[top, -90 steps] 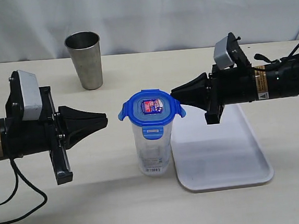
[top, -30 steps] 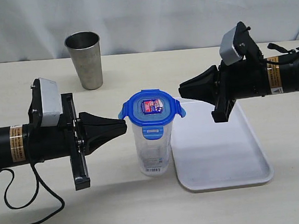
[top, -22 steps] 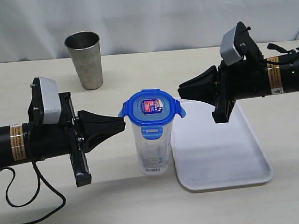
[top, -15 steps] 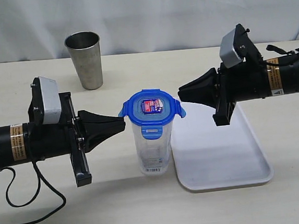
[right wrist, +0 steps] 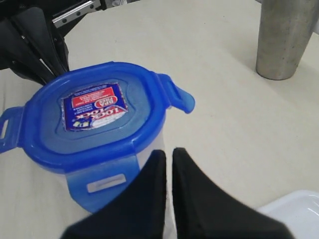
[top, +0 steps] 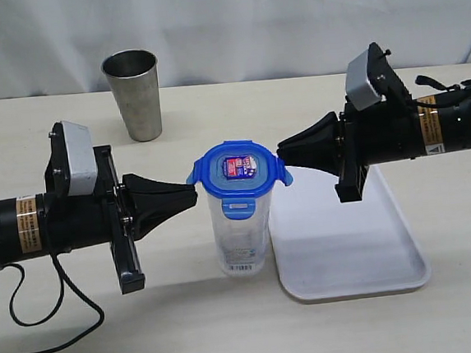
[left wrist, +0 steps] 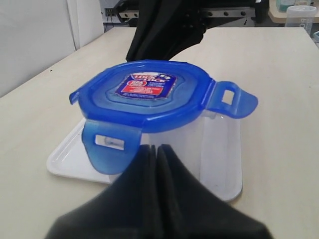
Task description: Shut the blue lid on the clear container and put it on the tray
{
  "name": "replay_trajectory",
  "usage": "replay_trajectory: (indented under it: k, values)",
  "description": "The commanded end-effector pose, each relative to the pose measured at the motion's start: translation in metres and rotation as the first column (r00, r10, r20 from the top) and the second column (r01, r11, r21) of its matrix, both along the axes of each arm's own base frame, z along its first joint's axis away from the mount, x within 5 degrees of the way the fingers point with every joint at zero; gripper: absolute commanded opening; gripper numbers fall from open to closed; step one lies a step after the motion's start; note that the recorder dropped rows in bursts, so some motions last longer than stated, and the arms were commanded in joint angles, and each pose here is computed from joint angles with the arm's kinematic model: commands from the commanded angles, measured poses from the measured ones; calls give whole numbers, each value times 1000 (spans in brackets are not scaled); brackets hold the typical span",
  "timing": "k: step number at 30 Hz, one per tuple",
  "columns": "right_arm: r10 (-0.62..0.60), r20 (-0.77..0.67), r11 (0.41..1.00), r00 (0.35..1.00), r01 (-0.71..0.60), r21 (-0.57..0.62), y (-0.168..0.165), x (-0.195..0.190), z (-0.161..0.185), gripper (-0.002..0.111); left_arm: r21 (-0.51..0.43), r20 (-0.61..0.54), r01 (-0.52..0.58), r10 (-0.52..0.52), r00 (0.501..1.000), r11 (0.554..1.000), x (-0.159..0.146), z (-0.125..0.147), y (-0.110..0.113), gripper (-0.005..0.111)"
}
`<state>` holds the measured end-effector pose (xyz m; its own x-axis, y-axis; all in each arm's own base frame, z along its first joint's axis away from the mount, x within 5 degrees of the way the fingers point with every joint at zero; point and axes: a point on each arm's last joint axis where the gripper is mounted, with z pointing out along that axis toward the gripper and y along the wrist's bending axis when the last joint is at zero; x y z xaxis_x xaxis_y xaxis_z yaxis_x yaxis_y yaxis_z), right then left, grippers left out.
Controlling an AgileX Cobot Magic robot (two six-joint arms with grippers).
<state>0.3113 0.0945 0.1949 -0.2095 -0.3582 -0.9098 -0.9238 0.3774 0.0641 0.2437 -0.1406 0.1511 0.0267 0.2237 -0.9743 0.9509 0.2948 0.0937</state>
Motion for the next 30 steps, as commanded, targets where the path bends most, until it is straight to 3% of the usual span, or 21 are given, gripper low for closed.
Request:
replay_trajectory:
  k: [1,30]
  values:
    - [21,-12,1000,1000,-21,-4,0,-3,0,5,-14,-2,-24,24,1000,1000,3,1,0,0]
    - [34,-53,999,998,-33,21,2,-8,-1,5,-13,-6,-40,40,999,999,4,1,0,0]
